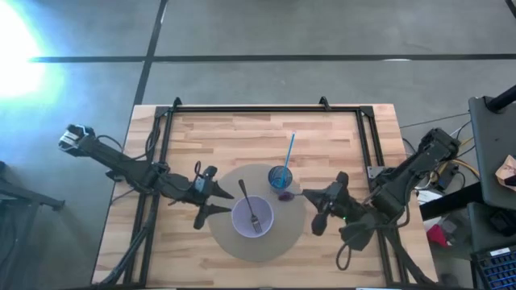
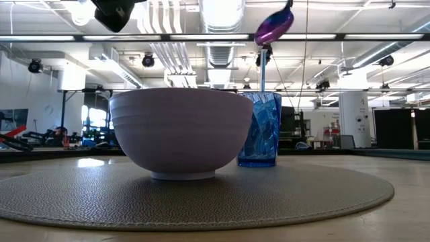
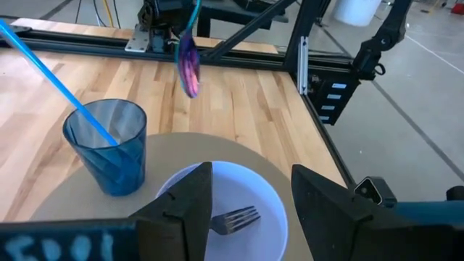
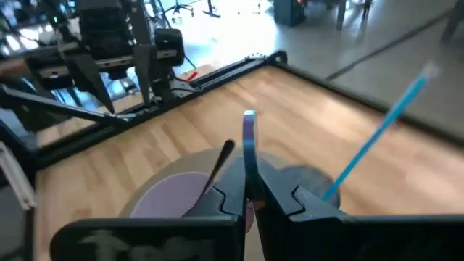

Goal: Pick & Place Utensil
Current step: Put the spoon into the bowl

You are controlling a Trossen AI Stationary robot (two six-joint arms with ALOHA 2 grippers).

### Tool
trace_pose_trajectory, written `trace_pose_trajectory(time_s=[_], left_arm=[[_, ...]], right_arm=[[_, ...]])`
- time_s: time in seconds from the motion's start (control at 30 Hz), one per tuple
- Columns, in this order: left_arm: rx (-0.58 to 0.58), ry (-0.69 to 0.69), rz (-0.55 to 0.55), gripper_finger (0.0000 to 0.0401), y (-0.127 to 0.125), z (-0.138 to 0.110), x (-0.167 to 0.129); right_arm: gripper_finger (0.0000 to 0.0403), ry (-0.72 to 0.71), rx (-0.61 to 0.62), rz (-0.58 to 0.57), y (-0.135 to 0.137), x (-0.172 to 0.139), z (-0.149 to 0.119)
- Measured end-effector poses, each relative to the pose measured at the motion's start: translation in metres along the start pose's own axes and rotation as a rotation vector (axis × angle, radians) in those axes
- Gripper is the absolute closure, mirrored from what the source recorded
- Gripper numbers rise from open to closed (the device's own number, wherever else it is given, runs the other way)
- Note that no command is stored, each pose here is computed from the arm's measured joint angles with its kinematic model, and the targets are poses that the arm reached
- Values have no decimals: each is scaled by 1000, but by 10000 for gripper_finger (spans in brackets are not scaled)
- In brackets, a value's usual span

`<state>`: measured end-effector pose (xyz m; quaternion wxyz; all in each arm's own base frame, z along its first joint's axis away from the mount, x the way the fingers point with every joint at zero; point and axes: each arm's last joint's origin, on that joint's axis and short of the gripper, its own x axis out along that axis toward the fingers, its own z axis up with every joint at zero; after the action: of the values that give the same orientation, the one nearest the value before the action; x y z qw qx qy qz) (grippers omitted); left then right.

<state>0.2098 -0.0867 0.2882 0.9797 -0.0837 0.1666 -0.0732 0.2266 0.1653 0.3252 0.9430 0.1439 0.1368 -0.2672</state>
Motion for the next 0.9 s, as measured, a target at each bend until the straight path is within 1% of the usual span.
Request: trace_pose_trajectory(time_s=[0.1,0.23,0.37,0.5,0.63,0.9], left_arm=[[9,1,0,222,0,0,0],[15,1,0,222,0,0,0],[17,2,1,222,0,0,0],[17,2,1,222,0,0,0],[19,12,3,222,0,-2,0],[27,48,13,222,1,-5,0]], right_arm=[[392,8,119,-8,-9,0,-12],[392,7,275,-8,-16,8,-35],[392,-22,421,58,-14,17,-54],[392,-70,547,146,-10,23,-66],[392,-111,612,191,-4,33,-80],[392,-116,653,140,14,57,-109]])
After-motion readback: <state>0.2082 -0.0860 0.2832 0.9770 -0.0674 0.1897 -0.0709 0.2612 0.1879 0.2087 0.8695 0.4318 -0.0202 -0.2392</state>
